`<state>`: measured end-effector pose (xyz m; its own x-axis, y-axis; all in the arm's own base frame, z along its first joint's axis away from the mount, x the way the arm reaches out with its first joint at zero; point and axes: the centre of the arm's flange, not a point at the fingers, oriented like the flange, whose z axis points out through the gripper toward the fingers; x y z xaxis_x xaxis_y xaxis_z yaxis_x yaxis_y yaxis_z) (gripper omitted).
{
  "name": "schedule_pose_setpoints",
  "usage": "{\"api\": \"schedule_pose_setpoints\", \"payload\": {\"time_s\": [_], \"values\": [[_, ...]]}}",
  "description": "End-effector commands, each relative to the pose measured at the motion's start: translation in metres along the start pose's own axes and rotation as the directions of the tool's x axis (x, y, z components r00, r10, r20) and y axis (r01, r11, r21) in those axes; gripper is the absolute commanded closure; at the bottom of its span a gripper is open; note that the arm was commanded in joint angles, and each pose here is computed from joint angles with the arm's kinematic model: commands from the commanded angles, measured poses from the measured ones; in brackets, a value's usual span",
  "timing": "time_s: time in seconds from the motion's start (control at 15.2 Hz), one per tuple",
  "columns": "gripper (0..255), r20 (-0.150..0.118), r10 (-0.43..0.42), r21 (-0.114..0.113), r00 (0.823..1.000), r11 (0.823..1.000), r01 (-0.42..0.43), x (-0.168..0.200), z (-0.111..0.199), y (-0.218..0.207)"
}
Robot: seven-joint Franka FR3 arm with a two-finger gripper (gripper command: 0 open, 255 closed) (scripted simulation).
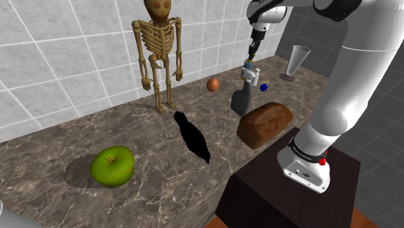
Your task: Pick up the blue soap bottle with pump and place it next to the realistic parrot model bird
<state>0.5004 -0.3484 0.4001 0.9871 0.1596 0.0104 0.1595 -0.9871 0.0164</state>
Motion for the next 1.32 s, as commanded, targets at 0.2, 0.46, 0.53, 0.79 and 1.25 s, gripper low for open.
{"api": "schedule_pose_setpoints", "payload": {"time_s": [0.2, 0.46, 0.53, 0.79, 1.25], "values": [[255, 0.000, 0.000, 0.000, 1.000, 1.000, 0.000, 0.000, -0.024, 0.000], [255, 0.000, 0.000, 0.000, 1.000, 1.000, 0.000, 0.000, -0.045, 0.001], [255, 0.000, 0.000, 0.000, 1.000, 1.000, 0.000, 0.000, -0.050, 0.001], [255, 0.000, 0.000, 0.000, 1.000, 1.000, 0.000, 0.001, -0.072, 0.001], [255, 0.000, 0.000, 0.000, 1.000, 1.000, 0.000, 0.001, -0.108, 0.002]]}}
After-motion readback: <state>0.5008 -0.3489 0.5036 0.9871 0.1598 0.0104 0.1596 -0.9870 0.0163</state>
